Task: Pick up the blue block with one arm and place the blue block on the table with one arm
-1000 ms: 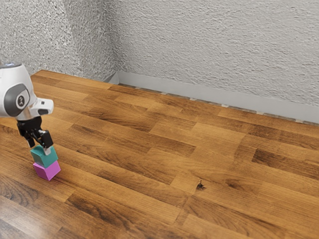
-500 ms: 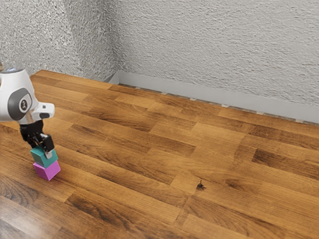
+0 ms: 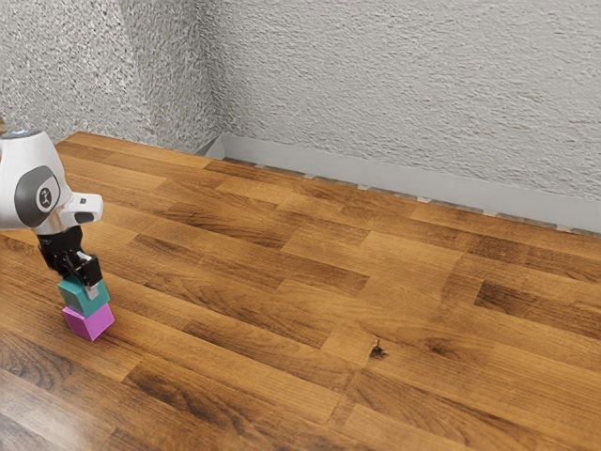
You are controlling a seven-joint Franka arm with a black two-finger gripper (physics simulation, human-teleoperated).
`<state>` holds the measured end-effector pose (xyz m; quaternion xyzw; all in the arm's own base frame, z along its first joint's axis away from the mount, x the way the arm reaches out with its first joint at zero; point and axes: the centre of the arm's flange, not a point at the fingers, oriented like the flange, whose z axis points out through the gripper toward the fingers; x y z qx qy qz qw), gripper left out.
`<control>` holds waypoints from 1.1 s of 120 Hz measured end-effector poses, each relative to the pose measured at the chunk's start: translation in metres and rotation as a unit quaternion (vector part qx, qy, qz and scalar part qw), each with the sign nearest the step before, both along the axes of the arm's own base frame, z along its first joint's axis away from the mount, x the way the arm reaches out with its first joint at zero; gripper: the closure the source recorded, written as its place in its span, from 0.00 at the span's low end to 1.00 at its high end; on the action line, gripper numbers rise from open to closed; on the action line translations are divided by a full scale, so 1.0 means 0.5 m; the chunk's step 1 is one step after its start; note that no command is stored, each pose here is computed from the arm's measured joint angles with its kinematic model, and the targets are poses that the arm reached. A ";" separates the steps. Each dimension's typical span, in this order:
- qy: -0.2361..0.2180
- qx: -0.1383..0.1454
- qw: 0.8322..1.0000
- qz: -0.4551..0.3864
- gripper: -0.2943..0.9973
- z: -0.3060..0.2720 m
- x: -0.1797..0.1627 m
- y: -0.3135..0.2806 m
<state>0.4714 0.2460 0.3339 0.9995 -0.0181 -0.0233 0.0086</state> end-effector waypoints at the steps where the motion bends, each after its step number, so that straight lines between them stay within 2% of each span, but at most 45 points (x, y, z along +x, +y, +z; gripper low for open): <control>1: -0.001 0.000 1.000 0.000 0.45 0.001 0.001 0.000; 32: -0.020 0.008 1.000 -0.008 0.45 0.059 0.047 -0.011; 57: -0.025 -0.025 0.998 -0.046 0.45 0.056 0.109 -0.188; 80: -0.012 -0.039 0.998 -0.052 0.45 0.026 0.090 -0.292; 117: 0.008 -0.044 0.999 -0.017 0.45 -0.063 0.085 -0.307; 132: 0.005 -0.044 0.999 -0.010 0.39 -0.072 0.082 -0.315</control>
